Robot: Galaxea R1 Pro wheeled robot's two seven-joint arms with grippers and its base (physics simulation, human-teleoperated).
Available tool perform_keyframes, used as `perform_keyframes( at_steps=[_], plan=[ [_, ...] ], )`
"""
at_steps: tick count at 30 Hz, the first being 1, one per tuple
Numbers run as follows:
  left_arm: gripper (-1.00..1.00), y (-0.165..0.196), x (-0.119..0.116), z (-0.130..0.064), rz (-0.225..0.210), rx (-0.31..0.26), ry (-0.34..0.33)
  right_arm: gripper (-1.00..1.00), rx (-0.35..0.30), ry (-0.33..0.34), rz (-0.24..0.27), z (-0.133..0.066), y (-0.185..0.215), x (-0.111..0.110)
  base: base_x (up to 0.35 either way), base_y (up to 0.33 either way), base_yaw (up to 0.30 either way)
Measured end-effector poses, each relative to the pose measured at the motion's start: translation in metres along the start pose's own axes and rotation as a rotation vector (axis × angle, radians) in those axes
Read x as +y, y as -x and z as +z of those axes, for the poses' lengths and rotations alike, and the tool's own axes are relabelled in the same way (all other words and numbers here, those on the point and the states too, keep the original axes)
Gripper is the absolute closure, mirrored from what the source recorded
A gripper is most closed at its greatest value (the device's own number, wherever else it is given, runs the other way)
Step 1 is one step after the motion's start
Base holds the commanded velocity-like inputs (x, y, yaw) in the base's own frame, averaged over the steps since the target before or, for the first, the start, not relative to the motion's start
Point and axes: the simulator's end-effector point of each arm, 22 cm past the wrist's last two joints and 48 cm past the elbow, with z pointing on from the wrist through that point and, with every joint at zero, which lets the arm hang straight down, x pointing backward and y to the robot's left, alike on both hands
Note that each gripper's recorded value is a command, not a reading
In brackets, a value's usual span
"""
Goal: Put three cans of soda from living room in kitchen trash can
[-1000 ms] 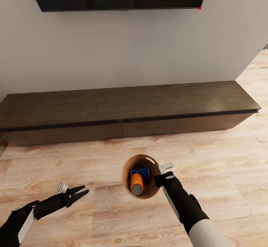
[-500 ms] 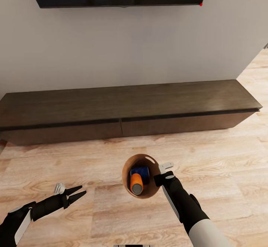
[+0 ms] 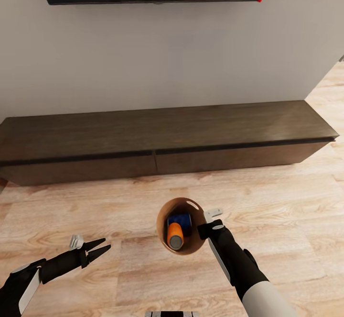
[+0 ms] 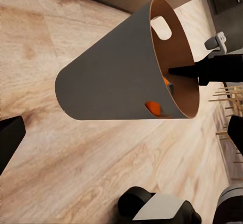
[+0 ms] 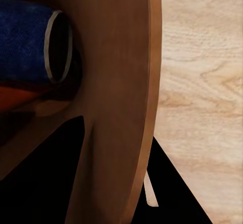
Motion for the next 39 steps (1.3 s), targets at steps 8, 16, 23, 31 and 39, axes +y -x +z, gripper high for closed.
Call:
perform_keyframes(
  at_steps=[8,16,23,31,39],
  plan=[
    [-1.00,-0.002,0.003,0.001,0.000,0.000,0.000,1.00,0.000,0.000,0.001,0.004,-0.002,0.001,0.000,0.000,0.000],
    [-1.00,-0.010,0.014,0.006,0.000,0.000,0.000,1.00,0.000,0.001,0.001,0.016,-0.008,0.002,0.000,0.000,0.000],
    [-1.00,-0.018,0.024,0.011,0.000,0.000,0.000,1.00,0.000,0.001,0.001,0.029,-0.014,0.004,0.000,0.000,0.000],
    [-1.00,-0.027,0.036,0.017,0.001,0.000,0.000,1.00,0.000,0.001,0.001,0.043,-0.021,0.006,0.000,0.000,0.000],
    [-1.00,-0.037,0.049,0.022,0.001,0.000,0.000,1.00,0.001,0.001,0.001,0.058,-0.029,0.009,0.000,0.000,0.000]
  ],
)
